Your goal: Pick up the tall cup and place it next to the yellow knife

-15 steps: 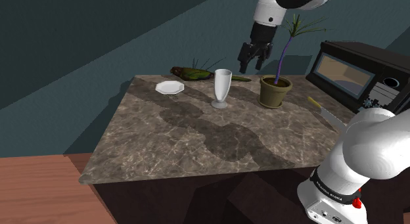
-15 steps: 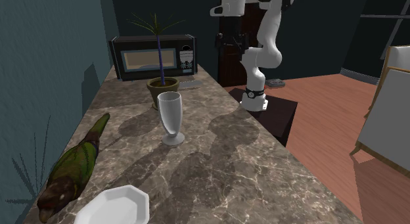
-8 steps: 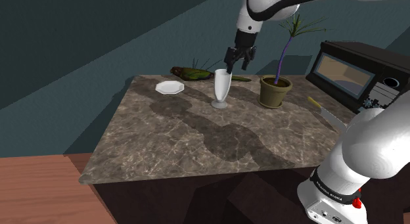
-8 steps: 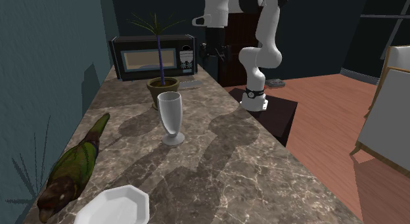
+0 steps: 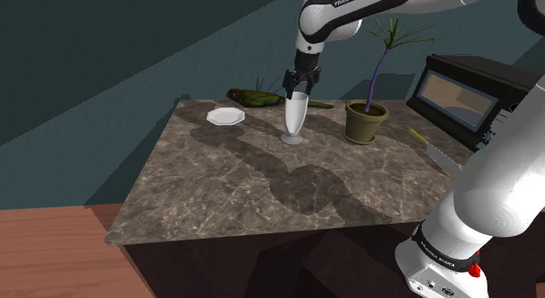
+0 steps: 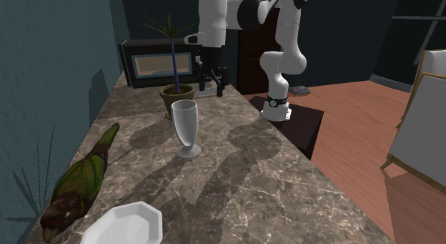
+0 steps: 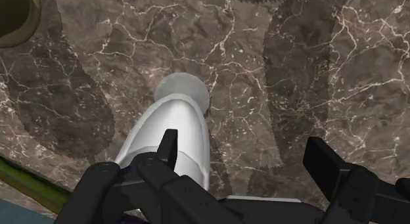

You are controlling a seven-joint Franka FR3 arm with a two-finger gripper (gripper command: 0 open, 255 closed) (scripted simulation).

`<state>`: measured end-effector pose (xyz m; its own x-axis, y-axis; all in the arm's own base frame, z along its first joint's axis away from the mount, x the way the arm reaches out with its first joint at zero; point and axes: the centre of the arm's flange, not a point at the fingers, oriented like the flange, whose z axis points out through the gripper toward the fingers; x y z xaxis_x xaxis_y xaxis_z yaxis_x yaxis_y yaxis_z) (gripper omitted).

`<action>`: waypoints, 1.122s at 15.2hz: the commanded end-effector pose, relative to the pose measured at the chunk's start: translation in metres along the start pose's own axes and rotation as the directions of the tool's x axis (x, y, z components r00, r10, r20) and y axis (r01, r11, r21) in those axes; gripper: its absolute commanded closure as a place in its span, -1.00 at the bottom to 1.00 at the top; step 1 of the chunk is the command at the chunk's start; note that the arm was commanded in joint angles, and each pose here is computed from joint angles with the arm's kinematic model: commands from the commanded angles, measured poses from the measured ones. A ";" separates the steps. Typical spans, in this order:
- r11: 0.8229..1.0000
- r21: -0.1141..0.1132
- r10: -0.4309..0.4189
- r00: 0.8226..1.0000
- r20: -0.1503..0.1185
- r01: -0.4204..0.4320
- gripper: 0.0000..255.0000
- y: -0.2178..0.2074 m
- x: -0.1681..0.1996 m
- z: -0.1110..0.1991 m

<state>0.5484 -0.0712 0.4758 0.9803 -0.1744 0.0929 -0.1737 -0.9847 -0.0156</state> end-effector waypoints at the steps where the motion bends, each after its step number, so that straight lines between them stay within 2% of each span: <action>1: 1.000 -0.007 0.003 1.000 -0.002 -0.003 -1.00 0.008 0.021 0.013; 5: 1.000 -0.021 0.009 1.000 -0.006 -0.009 -1.00 0.020 0.065 0.037; 13: 1.000 -0.021 0.009 1.000 -0.006 -0.009 -1.00 0.021 0.065 0.077; 17: 1.000 -0.021 0.009 1.000 -0.006 -0.009 -1.00 0.021 0.065 0.077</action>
<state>0.6163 -0.1030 0.4048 0.9780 -0.1835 0.0989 -0.1849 -0.9828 0.0045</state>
